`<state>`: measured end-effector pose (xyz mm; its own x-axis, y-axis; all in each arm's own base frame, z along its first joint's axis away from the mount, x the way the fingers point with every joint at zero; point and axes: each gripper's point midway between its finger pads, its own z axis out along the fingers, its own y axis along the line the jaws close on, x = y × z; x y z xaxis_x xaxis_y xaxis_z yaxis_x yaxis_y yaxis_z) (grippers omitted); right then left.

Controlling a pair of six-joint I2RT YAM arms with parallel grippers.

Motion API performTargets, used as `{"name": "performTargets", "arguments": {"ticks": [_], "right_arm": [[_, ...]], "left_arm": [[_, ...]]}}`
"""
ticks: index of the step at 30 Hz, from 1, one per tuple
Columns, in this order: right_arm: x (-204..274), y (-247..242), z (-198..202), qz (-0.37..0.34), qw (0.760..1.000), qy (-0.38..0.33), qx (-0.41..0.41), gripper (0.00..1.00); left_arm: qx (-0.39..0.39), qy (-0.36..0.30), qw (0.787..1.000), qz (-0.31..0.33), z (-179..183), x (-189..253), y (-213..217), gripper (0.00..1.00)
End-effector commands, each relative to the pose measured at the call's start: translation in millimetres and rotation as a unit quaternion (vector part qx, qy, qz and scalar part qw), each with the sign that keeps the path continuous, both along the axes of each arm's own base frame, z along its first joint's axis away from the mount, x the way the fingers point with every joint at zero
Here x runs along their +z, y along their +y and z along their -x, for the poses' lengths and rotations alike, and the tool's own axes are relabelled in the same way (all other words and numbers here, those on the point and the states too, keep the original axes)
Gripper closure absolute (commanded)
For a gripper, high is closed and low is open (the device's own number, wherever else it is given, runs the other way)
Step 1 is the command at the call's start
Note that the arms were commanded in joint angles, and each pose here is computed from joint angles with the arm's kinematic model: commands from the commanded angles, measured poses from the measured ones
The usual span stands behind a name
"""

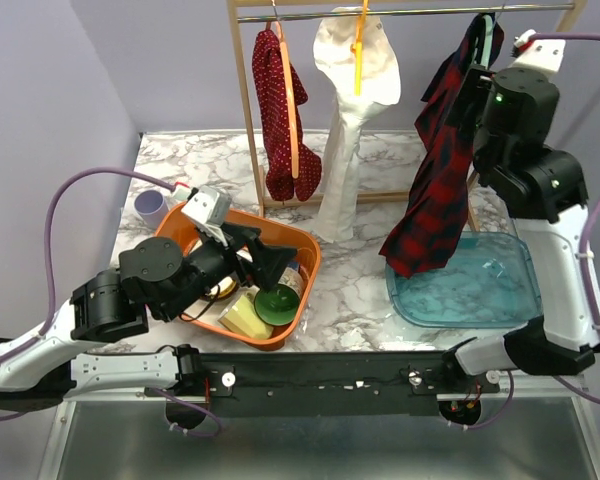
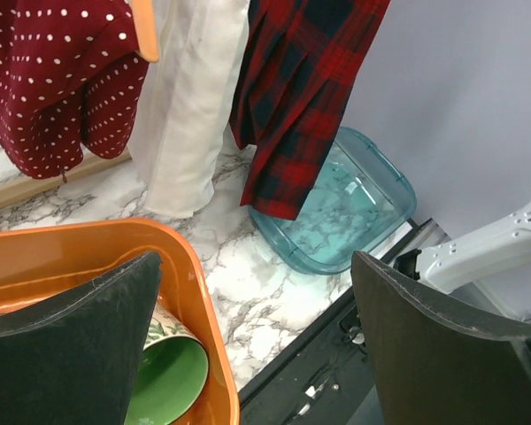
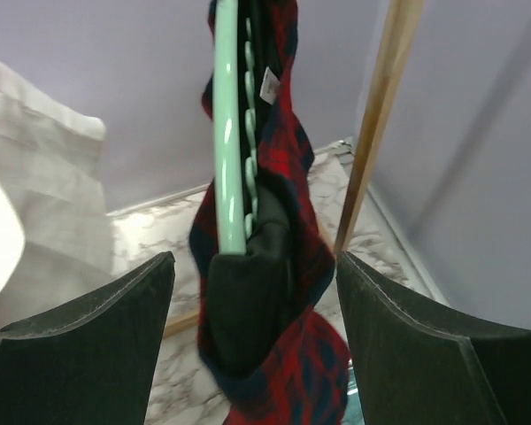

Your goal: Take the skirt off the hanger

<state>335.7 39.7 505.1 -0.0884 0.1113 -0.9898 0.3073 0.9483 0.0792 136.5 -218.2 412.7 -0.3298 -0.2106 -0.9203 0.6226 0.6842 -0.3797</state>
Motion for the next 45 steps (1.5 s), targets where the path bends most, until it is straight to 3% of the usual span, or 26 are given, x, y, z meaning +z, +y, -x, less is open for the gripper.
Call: {"name": "performTargets", "arguments": {"ticks": [1,5,11,14,18,23,27,31,35,45], "right_arm": [[3.1,-18.3,-28.4,0.029,0.998,-0.013,-0.052,0.20],[-2.7,-8.9,-52.4,0.031,0.999,-0.012,-0.029,0.22],[-4.5,-8.1,-71.5,0.036,0.999,-0.013,-0.036,0.38],[2.1,-8.8,-72.7,0.042,0.998,-0.024,-0.031,0.57],[38.3,-16.7,-60.7,0.050,0.995,-0.079,-0.038,0.99],[82.7,-25.9,-38.3,0.089,0.985,-0.147,-0.032,0.99],[126.9,-21.3,-18.8,0.095,0.969,-0.227,0.001,0.99],[155.9,-18.3,-1.2,0.081,0.961,-0.263,0.025,0.99],[160.6,-15.0,9.5,0.070,0.959,-0.270,0.046,0.99],[108.1,-16.7,4.1,0.066,0.975,-0.206,0.042,0.99]], "left_arm": [[0.003,0.009,1.000,0.012,2.8,-5.2,7.4,0.01],[0.011,0.009,1.000,0.014,1.7,-8.6,11.8,0.01],[0.012,0.010,1.000,0.010,0.8,-9.7,9.9,0.01],[0.010,0.010,1.000,0.009,0.8,-10.0,8.0,0.01],[0.008,0.011,1.000,0.008,0.9,-9.5,5.8,0.01],[0.007,0.010,1.000,0.005,-0.3,-10.8,1.8,0.01],[0.001,0.008,1.000,0.006,1.1,-7.9,0.0,0.01],[0.000,0.004,1.000,0.006,1.1,-5.1,0.7,0.01],[0.004,0.001,1.000,0.005,-0.1,-5.0,1.6,0.01],[0.003,-0.009,1.000,0.004,-0.4,-0.8,3.3,0.01]]}}
